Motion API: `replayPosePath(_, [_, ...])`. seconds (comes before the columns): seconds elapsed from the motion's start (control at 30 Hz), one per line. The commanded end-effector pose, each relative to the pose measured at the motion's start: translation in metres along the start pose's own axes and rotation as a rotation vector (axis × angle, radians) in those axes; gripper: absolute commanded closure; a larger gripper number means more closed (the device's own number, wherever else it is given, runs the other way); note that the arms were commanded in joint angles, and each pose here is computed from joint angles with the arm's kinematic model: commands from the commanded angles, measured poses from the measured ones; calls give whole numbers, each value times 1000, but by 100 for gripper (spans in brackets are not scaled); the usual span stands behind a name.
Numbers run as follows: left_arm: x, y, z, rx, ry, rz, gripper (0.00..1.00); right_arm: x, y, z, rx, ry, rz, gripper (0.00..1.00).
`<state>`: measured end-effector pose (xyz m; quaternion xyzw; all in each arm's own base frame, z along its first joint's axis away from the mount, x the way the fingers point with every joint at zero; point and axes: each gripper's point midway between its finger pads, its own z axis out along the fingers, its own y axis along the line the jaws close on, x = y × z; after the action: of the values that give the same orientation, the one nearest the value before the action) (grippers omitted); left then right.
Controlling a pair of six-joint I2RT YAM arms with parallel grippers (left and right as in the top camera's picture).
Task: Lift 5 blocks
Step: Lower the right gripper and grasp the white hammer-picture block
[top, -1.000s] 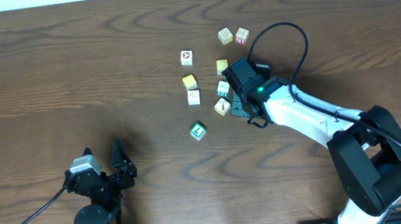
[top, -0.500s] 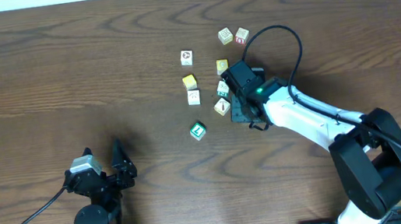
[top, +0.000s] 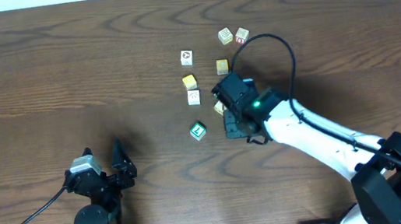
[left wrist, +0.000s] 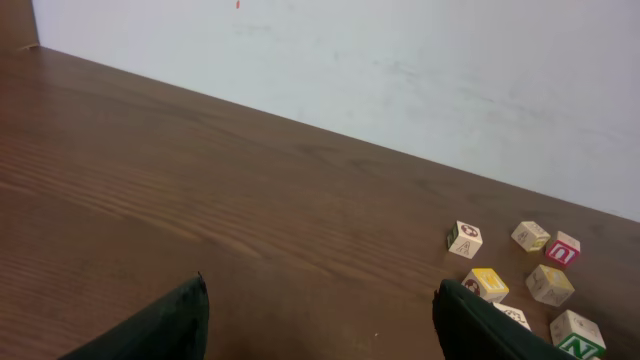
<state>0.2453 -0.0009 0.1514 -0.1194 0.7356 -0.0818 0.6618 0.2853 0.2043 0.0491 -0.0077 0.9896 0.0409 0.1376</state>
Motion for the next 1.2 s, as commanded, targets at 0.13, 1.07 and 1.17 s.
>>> replayPosePath(0.13, [17,8,1,-33,53,11,28,34,5,17,51,-11,7,74])
replayPosePath(1.07, [17,8,1,-33,53,11,28,7,27,7,1,-109,-121,7])
replayPosePath(1.17, [17,8,1,-33,53,11,28,-15,36,-5,-24,-154,-187,5])
